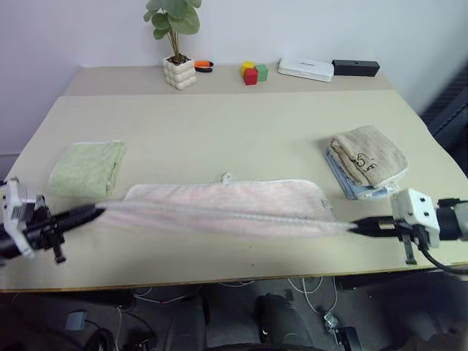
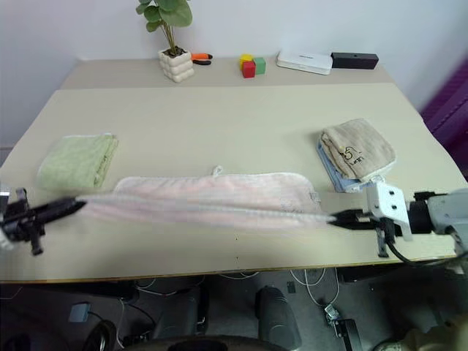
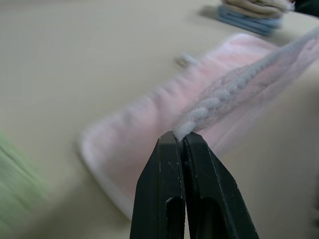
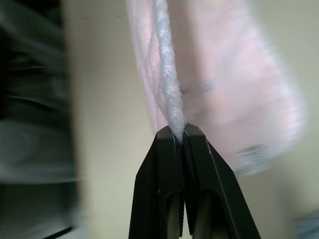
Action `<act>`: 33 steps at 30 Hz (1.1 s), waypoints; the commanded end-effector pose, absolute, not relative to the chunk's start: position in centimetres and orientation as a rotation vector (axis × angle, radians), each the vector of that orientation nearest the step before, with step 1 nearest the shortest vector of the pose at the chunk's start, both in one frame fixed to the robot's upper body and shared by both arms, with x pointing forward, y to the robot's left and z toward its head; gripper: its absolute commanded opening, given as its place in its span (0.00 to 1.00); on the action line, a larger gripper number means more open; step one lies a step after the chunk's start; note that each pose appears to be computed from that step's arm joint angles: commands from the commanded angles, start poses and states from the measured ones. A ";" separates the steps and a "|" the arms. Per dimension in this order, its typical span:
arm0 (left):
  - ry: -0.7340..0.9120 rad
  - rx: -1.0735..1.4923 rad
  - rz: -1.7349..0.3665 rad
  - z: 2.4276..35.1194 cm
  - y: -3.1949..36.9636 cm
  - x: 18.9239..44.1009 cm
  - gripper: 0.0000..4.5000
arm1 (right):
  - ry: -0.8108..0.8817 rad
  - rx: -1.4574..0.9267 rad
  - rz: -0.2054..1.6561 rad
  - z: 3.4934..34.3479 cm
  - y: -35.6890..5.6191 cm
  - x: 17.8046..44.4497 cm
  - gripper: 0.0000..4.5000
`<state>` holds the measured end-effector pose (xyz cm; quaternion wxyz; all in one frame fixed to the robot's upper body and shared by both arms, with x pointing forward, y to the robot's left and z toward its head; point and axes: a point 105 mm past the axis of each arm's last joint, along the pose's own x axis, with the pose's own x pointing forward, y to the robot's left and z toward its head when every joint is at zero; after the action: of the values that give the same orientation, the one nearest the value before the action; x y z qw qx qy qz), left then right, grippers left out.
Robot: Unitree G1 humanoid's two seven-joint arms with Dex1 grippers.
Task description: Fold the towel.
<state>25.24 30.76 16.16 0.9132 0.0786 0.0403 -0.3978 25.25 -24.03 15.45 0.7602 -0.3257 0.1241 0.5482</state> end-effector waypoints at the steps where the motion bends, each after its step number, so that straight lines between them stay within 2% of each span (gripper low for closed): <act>1: 0.047 0.216 -0.795 16.4 30.6 26.5 0.00 | 0.205 -0.774 1.124 15.9 -24.2 27.3 0.01; 6: 0.017 0.236 -0.769 16.1 30.5 28.4 0.00 | 0.115 -0.883 1.036 16.3 -24.1 30.5 0.01; 13: 0.041 0.267 -0.760 14.0 30.3 29.1 0.00 | 0.044 -0.958 0.963 16.3 -23.6 33.3 0.01; 23: 0.113 0.212 -0.743 10.8 30.2 28.9 0.00 | 0.059 -0.986 0.944 15.3 -23.3 34.7 0.01; 31: 0.146 0.118 -0.685 9.9 29.8 30.8 0.00 | 0.082 -0.962 0.927 14.5 -23.1 35.5 0.01; 33: 0.146 0.112 -0.666 9.9 29.8 31.3 0.13 | 0.087 -0.940 0.923 14.4 -23.1 35.6 0.00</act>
<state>31.05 29.49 9.47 0.9375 0.0520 0.0749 -0.3358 35.30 -23.07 13.39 0.7831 -0.4394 0.0542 0.4367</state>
